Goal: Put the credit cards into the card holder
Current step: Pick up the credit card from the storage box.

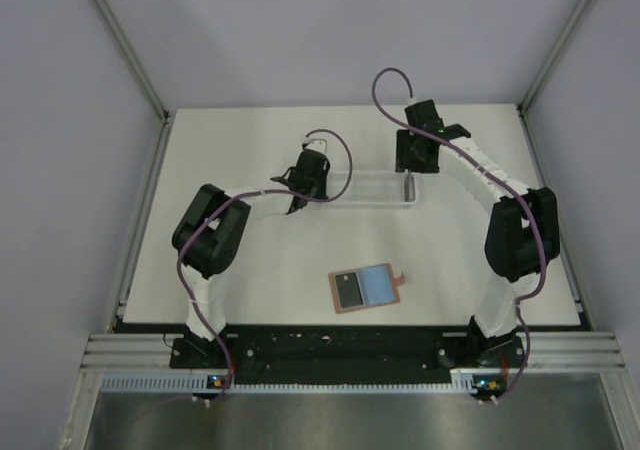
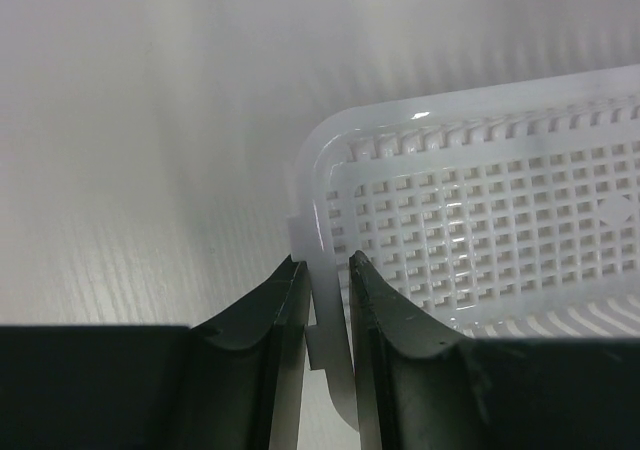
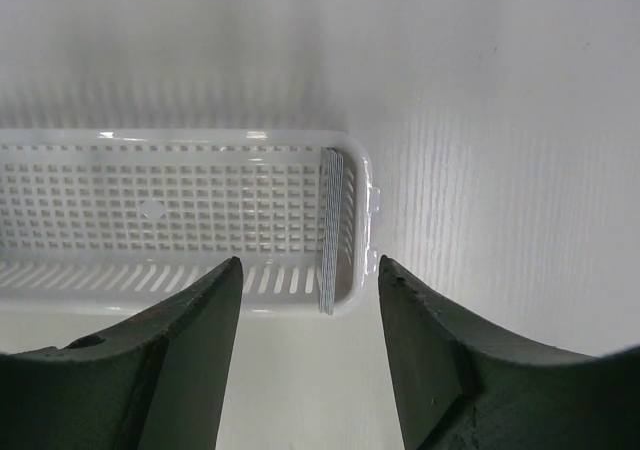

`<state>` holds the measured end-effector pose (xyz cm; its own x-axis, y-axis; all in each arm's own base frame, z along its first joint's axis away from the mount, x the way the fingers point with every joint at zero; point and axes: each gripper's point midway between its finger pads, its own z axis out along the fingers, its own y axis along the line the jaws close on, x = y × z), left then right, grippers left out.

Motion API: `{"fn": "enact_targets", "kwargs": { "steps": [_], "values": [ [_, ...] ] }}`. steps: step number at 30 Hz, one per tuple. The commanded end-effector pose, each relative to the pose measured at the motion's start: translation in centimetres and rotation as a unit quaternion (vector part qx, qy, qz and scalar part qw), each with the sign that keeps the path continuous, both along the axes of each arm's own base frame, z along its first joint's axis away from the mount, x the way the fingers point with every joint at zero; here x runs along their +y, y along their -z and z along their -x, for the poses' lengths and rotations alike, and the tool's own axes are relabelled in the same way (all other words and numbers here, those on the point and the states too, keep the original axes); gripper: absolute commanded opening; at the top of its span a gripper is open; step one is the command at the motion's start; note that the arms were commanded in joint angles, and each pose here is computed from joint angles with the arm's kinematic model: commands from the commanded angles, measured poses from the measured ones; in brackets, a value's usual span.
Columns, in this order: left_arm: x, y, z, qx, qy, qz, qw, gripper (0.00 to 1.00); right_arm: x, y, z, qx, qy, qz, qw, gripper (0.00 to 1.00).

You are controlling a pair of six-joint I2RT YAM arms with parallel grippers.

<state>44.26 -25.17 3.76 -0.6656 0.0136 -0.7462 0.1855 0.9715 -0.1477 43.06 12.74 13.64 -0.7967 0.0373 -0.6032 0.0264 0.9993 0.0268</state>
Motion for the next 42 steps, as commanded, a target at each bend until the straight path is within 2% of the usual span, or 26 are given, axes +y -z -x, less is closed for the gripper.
{"fn": "enact_targets", "kwargs": {
  "steps": [1, 5, 21, 30, 42],
  "values": [
    [1.4, -1.5, 0.1, -0.013, -0.029, -0.004, 0.999, 0.28, 0.8, 0.6, -0.6, 0.005, -0.004, -0.027, 1.0, 0.57],
    [1.9, -1.2, 0.4, -0.009, -0.039, -0.009, 0.999, 0.28, 0.8, 2.0, -0.1, 0.024, -0.004, -0.026, 0.999, 0.58],
    [1.8, -1.3, 0.4, -0.008, -0.043, -0.006, 0.999, 0.27, -1.1, 6.0, 0.1, 0.051, 0.024, 0.057, 0.997, 0.58],
    [1.7, -1.2, 0.3, -0.007, -0.042, -0.006, 0.999, 0.27, -0.4, 7.9, 0.4, 0.074, 0.016, 0.054, 0.996, 0.58],
    [1.8, -1.3, 0.2, -0.008, -0.045, -0.004, 0.999, 0.27, -2.3, 7.5, 0.5, 0.064, 0.037, 0.102, 0.992, 0.56]
  ]
}}
